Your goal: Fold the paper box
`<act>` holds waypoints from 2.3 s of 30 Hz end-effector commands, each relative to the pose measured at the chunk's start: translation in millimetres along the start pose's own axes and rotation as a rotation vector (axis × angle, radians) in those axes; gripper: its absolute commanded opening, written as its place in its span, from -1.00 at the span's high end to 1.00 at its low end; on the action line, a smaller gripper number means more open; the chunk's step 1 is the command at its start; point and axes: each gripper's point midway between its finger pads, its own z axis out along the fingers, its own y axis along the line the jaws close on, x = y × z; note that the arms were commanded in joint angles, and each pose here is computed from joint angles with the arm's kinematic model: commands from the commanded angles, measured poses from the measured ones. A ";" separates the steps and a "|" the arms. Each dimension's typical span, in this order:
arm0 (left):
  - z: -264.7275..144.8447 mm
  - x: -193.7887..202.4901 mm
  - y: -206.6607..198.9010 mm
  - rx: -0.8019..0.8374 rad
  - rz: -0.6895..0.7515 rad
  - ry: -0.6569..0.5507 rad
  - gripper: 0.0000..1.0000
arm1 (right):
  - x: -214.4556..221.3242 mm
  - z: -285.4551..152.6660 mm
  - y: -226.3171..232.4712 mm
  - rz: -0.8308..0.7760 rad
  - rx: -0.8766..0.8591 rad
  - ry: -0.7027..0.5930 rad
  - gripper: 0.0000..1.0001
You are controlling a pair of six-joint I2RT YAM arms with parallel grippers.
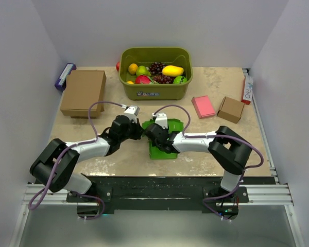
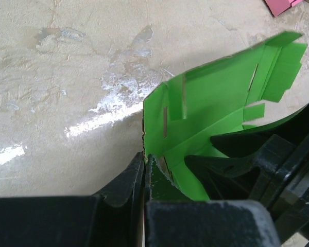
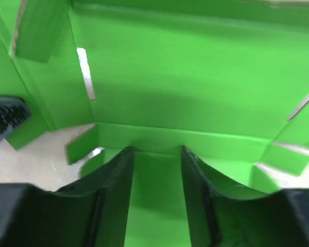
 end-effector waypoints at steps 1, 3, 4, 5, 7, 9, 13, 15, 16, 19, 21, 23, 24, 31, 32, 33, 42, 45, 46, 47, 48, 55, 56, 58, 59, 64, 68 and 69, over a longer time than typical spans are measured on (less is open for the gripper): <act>-6.5 -19.0 -5.1 0.019 0.070 -0.081 1.00 | -24.2 -28.6 -7.2 0.067 -0.062 0.006 -0.03; -9.9 -20.8 -3.2 0.008 0.095 -0.098 1.00 | -37.3 -46.2 2.0 0.132 -0.173 0.016 -0.08; -11.0 -20.7 -4.2 0.007 0.108 -0.105 1.00 | -40.5 -48.9 0.0 0.172 -0.197 0.026 -0.10; -12.9 -17.7 -0.9 -0.007 0.128 -0.107 1.00 | -54.2 -61.1 3.0 0.214 -0.246 0.006 -0.14; -17.7 -22.1 2.4 -0.034 0.145 -0.140 1.00 | -64.3 -74.9 10.7 0.285 -0.324 0.011 -0.23; -22.5 -21.4 7.4 -0.059 0.156 -0.161 1.00 | -84.4 -94.3 17.1 0.352 -0.397 -0.029 -0.48; -30.0 -19.4 7.1 -0.079 0.185 -0.210 1.00 | -101.9 -111.7 22.0 0.531 -0.489 -0.044 -0.75; -33.0 -21.2 6.9 -0.094 0.202 -0.235 1.00 | -112.5 -119.1 29.5 0.603 -0.558 -0.063 -0.77; -33.8 -20.4 4.9 -0.091 0.208 -0.246 1.00 | -110.4 -118.1 28.7 0.668 -0.564 -0.049 -0.77; -36.1 -19.0 2.8 -0.097 0.212 -0.267 1.00 | -117.6 -117.8 32.3 0.775 -0.602 -0.067 -0.76; -37.0 -19.3 3.3 -0.110 0.211 -0.278 1.00 | -122.2 -117.3 35.2 0.826 -0.620 -0.073 -0.76; -37.7 -19.7 2.3 -0.118 0.211 -0.289 1.00 | -121.6 -114.7 38.2 0.882 -0.632 -0.057 -0.75; -38.0 -18.8 2.1 -0.120 0.212 -0.289 1.00 | -120.7 -113.3 38.4 0.898 -0.631 -0.052 -0.75; -43.5 -14.4 4.4 -0.125 0.206 -0.321 1.00 | -108.4 -91.4 18.5 1.028 -0.530 -0.083 -0.71; -44.3 -14.9 4.7 -0.125 0.209 -0.327 1.00 | -108.2 -88.5 14.2 1.039 -0.513 -0.098 -0.71; -45.1 -15.0 4.5 -0.124 0.210 -0.331 1.00 | -108.7 -88.6 10.0 1.050 -0.504 -0.111 -0.71; -49.9 -11.9 5.0 -0.110 0.219 -0.357 1.00 | -94.1 -66.2 -13.4 1.115 -0.413 -0.140 -0.66; -51.1 -10.4 5.1 -0.105 0.226 -0.361 1.00 | -97.2 -61.7 -18.2 1.127 -0.399 -0.160 -0.65; -51.6 -9.0 5.5 -0.105 0.230 -0.359 1.00 | -98.5 -60.8 -20.4 1.128 -0.393 -0.169 -0.65; -52.3 -9.9 5.2 -0.103 0.230 -0.363 1.00 | -98.2 -60.2 -20.9 1.125 -0.389 -0.172 -0.64; -53.0 -10.7 4.9 -0.101 0.230 -0.368 1.00 | -98.8 -59.5 -21.7 1.122 -0.386 -0.176 -0.62; -54.7 -9.3 4.1 -0.093 0.243 -0.381 1.00 | -91.3 -48.7 -12.1 1.121 -0.395 -0.137 -0.45; -54.3 -8.7 4.2 -0.092 0.246 -0.380 1.00 | -88.4 -44.6 -10.0 1.120 -0.395 -0.129 -0.43; -54.8 -8.4 4.6 -0.095 0.250 -0.384 1.00 | -89.0 -42.9 -5.6 1.125 -0.413 -0.120 -0.40; -55.0 -7.8 5.2 -0.096 0.253 -0.383 1.00 | -88.5 -42.2 -3.6 1.122 -0.417 -0.116 -0.37; -55.0 -6.9 5.5 -0.095 0.251 -0.385 1.00 | -84.2 -35.6 -2.3 1.108 -0.406 -0.111 -0.08; -54.1 -5.9 0.8 -0.070 0.252 -0.381 1.00 | -78.8 -30.8 -0.5 1.106 -0.408 -0.101 0.06; -53.7 -4.9 -0.5 -0.063 0.254 -0.377 1.00 | -77.1 -29.8 0.2 1.111 -0.410 -0.095 0.11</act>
